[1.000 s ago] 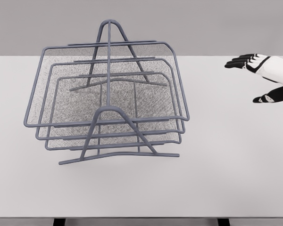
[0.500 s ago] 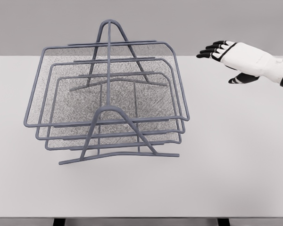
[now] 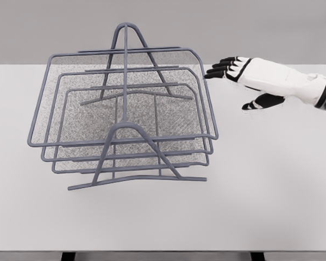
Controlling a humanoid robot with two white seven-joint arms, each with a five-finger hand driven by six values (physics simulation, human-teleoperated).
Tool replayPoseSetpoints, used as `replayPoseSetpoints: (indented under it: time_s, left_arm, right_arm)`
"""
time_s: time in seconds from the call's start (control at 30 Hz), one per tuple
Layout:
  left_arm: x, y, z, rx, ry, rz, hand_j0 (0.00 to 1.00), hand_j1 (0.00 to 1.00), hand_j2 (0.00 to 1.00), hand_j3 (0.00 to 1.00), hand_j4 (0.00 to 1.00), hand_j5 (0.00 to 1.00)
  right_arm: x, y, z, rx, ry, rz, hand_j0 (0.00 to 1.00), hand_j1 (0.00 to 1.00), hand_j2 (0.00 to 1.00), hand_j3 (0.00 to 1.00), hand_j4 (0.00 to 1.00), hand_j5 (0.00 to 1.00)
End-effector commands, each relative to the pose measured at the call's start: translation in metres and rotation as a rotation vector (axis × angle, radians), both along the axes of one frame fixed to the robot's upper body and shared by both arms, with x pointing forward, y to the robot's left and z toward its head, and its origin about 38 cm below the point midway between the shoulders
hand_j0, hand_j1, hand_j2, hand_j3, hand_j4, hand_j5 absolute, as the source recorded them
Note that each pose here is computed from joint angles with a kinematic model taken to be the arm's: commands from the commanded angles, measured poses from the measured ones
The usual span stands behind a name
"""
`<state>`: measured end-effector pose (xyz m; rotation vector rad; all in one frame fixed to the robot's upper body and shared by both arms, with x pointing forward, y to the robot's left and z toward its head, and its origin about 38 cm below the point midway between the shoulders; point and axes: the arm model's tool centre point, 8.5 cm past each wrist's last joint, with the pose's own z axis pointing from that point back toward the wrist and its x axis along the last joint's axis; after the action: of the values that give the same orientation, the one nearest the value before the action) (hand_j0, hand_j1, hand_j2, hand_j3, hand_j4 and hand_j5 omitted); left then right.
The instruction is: Pull out the upper folder box with right arm
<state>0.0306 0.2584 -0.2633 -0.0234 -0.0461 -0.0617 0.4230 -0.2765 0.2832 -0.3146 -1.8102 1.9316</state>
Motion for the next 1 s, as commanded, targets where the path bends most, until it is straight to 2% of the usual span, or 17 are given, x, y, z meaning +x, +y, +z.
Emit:
replayPoseSetpoints:
  time_s: [0.0,0.07,0.13,0.23,0.4,0.53,0.6,0.83,0.97]
  left_arm:
    - [0.000,0.000,0.000,-0.001,0.000,0.000,1.00,1.00,1.00,1.00,1.00,1.00]
    - [0.000,0.000,0.000,-0.001,0.000,0.000,1.00,1.00,1.00,1.00,1.00,1.00]
    - [0.000,0.000,0.000,-0.001,0.000,0.000,1.00,1.00,1.00,1.00,1.00,1.00]
    - [0.000,0.000,0.000,0.001,0.000,0.000,1.00,1.00,1.00,1.00,1.00,1.00]
    - [0.000,0.000,0.000,0.001,0.000,0.000,1.00,1.00,1.00,1.00,1.00,1.00]
    - [0.000,0.000,0.000,0.001,0.000,0.000,1.00,1.00,1.00,1.00,1.00,1.00]
    - [0.000,0.000,0.000,0.001,0.000,0.000,1.00,1.00,1.00,1.00,1.00,1.00]
    - [0.000,0.000,0.000,-0.001,0.000,0.000,1.00,1.00,1.00,1.00,1.00,1.00]
    - [0.000,0.000,0.000,-0.001,0.000,0.000,1.00,1.00,1.00,1.00,1.00,1.00]
  right_arm:
    - [-0.006,0.013,-0.014,-0.008,0.043,0.042,1.00,1.00,1.00,1.00,1.00,1.00]
    - [-0.004,0.020,-0.010,0.001,0.031,0.057,1.00,1.00,1.00,1.00,1.00,1.00]
    - [-0.003,0.034,-0.014,-0.018,0.044,0.095,1.00,1.00,1.00,1.00,1.00,1.00]
    - [-0.005,0.036,-0.017,-0.024,0.052,0.101,1.00,1.00,1.00,1.00,1.00,1.00]
    - [-0.006,0.032,-0.029,-0.067,0.077,0.096,1.00,1.00,1.00,1.00,1.00,1.00]
    - [-0.007,0.025,-0.029,-0.090,0.077,0.083,1.00,1.00,1.00,1.00,1.00,1.00]
    - [-0.010,0.022,-0.037,-0.123,0.102,0.086,1.00,1.00,1.00,1.00,1.00,1.00]
    - [-0.013,0.015,-0.048,-0.189,0.115,0.078,1.00,1.00,1.00,1.00,1.00,1.00]
    - [-0.015,0.002,-0.044,-0.212,0.111,0.057,1.00,1.00,1.00,1.00,1.00,1.00]
